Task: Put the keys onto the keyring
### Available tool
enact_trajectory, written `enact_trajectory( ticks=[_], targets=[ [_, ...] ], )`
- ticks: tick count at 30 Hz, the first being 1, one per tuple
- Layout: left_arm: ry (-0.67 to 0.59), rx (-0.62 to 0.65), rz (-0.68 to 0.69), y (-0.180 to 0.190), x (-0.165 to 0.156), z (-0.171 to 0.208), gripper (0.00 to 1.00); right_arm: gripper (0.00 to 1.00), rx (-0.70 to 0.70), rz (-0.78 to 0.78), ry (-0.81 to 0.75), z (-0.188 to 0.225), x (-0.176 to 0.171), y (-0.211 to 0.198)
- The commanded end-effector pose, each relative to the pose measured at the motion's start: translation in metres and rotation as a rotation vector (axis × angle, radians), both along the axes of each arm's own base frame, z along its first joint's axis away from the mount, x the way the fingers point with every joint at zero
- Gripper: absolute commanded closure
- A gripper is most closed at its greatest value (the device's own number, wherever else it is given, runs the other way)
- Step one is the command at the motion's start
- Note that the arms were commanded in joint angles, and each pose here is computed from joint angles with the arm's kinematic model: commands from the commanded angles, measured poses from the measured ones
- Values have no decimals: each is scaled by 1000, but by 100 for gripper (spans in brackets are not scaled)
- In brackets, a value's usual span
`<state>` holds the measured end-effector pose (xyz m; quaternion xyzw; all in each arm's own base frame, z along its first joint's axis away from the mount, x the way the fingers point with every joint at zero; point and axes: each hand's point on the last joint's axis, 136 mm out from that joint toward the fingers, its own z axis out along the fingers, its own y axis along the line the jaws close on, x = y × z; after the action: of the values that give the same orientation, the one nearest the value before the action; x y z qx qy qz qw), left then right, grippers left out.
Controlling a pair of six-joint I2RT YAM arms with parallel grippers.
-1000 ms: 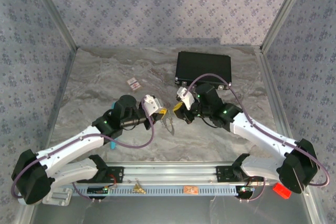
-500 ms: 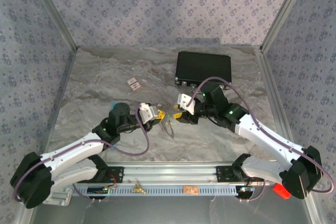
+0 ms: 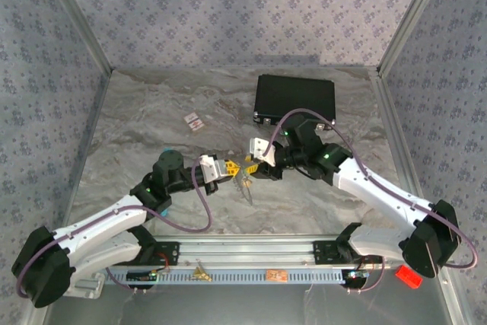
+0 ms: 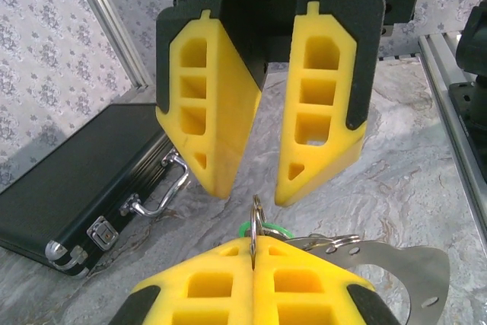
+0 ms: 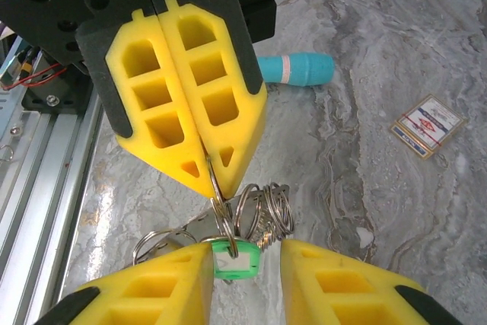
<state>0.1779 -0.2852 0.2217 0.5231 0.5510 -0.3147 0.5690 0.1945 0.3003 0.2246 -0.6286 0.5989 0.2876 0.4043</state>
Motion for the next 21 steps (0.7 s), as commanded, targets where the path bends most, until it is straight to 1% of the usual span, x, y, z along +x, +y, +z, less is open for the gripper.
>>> enact_trajectory(
  ticks=[1,10,14,16,17,18,19,20,21],
  targets=[
    [-70,-50,-44,-3,-6,23,100,74,5,45,1,8,-6,4],
    [-75,-54,-52,-3,-8,26,100,97,-32,49,24,-2,-7,2],
    [-84,-78,-85,-7,-14,35,100,100,-64,52,62,-11,-7,4],
    [-88,-84,-96,-8,-16,38,100,99,-67,59,74,-12,-8,6],
    [-86,-83,-96,-9,-16,37,100,97,-60,61,73,-10,-8,7],
    [-84,-79,-92,-9,-15,37,100,93,-52,62,70,-8,-9,7],
    [-82,-75,-84,-9,-14,35,100,84,-40,56,61,-5,-8,7],
    [-76,-66,-75,-9,-12,32,100,78,-29,50,50,-3,-8,6],
    [-73,-62,-68,-9,-11,29,100,75,-21,46,38,-2,-8,4]
  ],
)
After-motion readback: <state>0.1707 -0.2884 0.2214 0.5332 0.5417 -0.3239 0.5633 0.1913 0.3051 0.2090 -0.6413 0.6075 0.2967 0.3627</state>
